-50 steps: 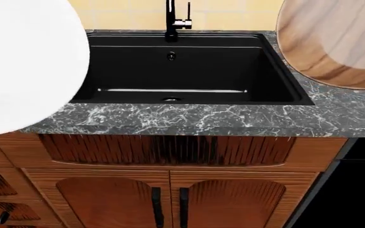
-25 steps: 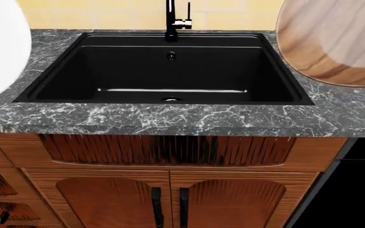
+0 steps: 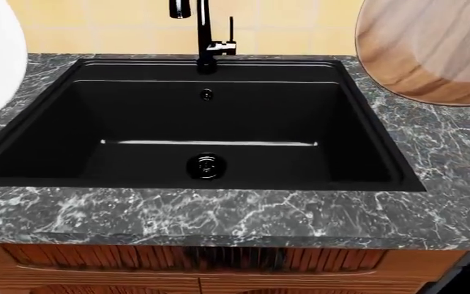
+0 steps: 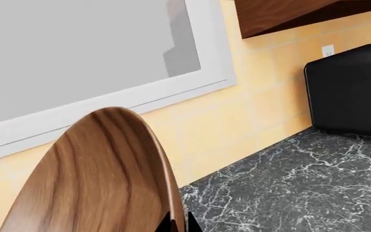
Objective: Stack the bowls in the sink.
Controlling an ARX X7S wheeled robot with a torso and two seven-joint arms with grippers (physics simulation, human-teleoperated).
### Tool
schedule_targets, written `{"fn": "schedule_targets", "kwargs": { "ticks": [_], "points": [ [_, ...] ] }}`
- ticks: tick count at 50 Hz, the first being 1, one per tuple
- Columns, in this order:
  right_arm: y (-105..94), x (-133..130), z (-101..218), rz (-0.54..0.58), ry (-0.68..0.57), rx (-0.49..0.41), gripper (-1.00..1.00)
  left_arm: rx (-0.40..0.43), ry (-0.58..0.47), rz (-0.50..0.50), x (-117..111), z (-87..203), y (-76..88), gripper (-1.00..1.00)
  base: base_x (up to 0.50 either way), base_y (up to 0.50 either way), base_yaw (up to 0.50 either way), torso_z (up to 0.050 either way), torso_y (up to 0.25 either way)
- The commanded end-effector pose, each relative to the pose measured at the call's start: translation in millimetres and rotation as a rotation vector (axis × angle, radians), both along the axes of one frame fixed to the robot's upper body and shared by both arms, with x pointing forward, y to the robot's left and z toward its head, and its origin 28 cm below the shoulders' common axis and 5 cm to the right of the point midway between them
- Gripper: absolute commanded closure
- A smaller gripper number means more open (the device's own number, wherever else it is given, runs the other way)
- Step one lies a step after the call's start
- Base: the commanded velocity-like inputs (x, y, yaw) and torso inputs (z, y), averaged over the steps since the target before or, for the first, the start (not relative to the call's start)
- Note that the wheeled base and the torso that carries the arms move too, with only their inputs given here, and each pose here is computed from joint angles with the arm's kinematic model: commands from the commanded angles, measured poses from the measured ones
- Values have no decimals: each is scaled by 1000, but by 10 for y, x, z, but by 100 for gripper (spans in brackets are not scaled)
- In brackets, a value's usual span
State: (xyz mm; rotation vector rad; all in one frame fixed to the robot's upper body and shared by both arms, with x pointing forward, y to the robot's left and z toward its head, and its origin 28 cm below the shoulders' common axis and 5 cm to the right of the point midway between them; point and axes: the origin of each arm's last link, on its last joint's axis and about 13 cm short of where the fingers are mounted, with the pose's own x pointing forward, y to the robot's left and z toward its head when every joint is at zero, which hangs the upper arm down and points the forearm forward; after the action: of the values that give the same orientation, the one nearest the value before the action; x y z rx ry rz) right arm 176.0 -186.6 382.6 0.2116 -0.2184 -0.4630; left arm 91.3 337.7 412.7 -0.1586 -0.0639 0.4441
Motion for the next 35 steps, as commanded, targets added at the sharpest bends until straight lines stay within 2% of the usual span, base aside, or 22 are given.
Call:
{"fn": "schedule_targets", "kwargs": {
  "ticks": [1,10,20,30,35],
  "points": [
    [-4,-15,26,-7,-26,-6,100,-5,-33,7,-47,23,5,100,501,-50,0,0,0],
    [-1,-11,24,-8,-21,-28,100,-3,-31,7,-35,19,3,100,500,4,0,0,1],
    [8,7,24,-2,-8,-49,100,-5,-34,8,-33,16,6,100,497,173,0,0,2],
    [3,-2,29,1,-17,-34,100,-4,-31,9,-40,11,7,100,496,247,0,1,2],
    [-12,-11,15,-3,-19,-16,100,1,-27,6,-27,14,3,100,500,22,0,0,2]
  ]
}}
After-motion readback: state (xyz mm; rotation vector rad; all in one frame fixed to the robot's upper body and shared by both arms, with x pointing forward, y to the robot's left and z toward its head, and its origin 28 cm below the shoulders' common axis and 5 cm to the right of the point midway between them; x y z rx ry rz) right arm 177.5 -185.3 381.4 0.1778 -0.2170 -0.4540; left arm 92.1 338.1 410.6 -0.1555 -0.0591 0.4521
